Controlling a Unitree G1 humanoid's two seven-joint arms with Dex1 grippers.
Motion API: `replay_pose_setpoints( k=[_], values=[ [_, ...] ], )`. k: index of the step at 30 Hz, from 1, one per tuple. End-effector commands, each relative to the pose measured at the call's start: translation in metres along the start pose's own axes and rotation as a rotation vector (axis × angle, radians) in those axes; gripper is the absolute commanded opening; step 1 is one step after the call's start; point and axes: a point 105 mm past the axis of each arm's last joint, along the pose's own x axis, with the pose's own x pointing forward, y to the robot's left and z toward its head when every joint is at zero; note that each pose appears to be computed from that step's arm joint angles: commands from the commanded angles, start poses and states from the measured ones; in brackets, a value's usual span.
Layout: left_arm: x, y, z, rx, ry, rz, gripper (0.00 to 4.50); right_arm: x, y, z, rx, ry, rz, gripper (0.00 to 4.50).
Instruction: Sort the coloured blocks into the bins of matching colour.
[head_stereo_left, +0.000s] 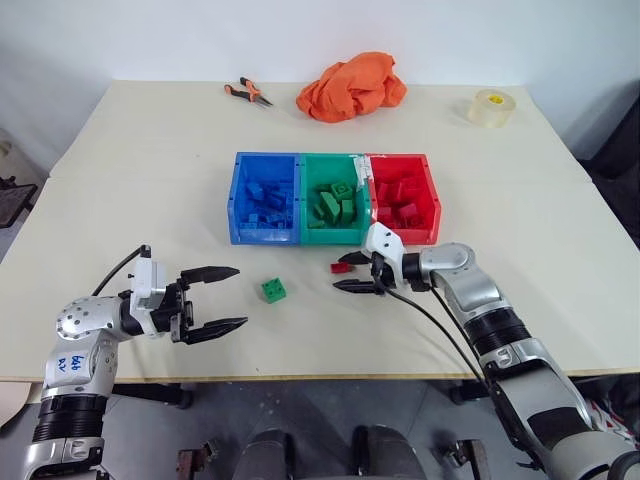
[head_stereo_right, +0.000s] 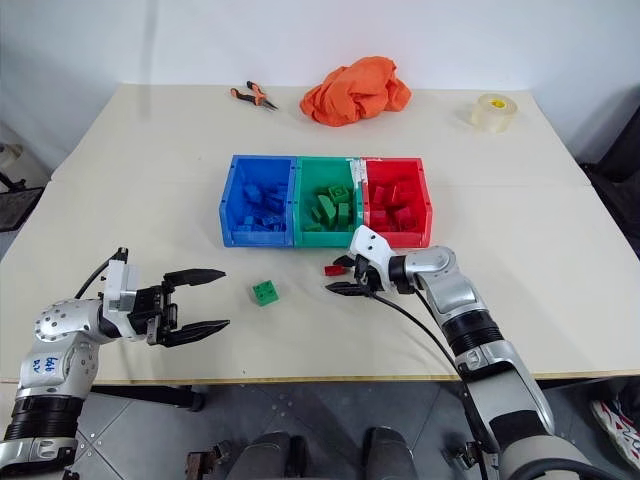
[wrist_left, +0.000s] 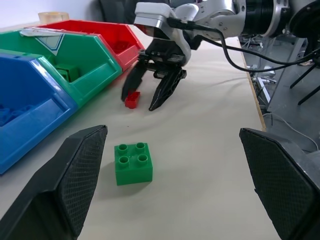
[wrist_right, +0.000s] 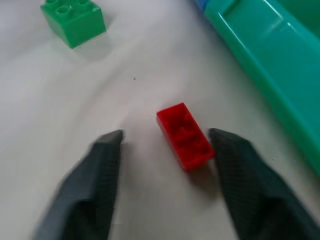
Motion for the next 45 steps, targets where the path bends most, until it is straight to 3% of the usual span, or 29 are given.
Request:
replay_pose_setpoints(
  k=[1,4,5,9,12,17,20,27,32,36,39,42,45],
  values=[
    [-0.001,0.002,0.011,0.037,-0.022,-0.002,4.50,-0.005,0.001,0.003,-0.046,-0.012,-0.009,1.56],
    [0.000,0.003,0.011,0.038,-0.024,-0.005,4.50,-0.014,-0.001,0.012,-0.068,-0.036,-0.029,0.53],
    [0.000,0.003,0.011,0.037,-0.025,-0.007,4.50,-0.017,-0.002,0.017,-0.075,-0.048,-0.039,0.42],
    [0.002,0.004,0.011,0.037,-0.027,-0.011,4.50,-0.039,-0.014,0.040,-0.073,-0.108,-0.118,0.42],
    [0.004,0.006,0.010,0.035,-0.030,-0.013,4.50,-0.064,-0.040,0.054,-0.060,-0.121,-0.239,0.42],
    [0.009,0.008,0.009,0.031,-0.038,-0.015,4.50,-0.094,-0.087,0.050,-0.032,-0.050,-0.439,0.42],
    [0.010,0.009,0.009,0.034,-0.044,-0.016,4.50,-0.096,-0.100,0.053,-0.038,-0.054,-0.478,0.42],
    [0.010,0.011,0.010,0.043,-0.050,-0.006,4.50,-0.090,-0.098,0.059,-0.078,-0.057,-0.433,2.72],
    [0.003,0.008,0.009,0.026,-0.044,0.038,4.50,-0.108,-0.078,0.052,-0.109,-0.013,-0.351,4.33],
    [0.000,0.005,0.006,0.019,-0.043,0.051,4.50,-0.117,-0.079,0.042,-0.098,0.018,-0.373,4.48],
    [0.002,0.004,0.007,0.021,-0.050,0.062,4.50,-0.115,-0.072,0.052,-0.114,-0.022,-0.336,4.48],
    [0.002,0.003,0.007,0.015,-0.043,0.076,4.50,-0.116,-0.051,0.060,-0.144,-0.078,-0.233,4.48],
    [-0.001,0.001,0.005,0.003,-0.026,0.105,4.50,-0.123,-0.017,0.047,-0.147,-0.047,-0.072,4.48]
  ],
)
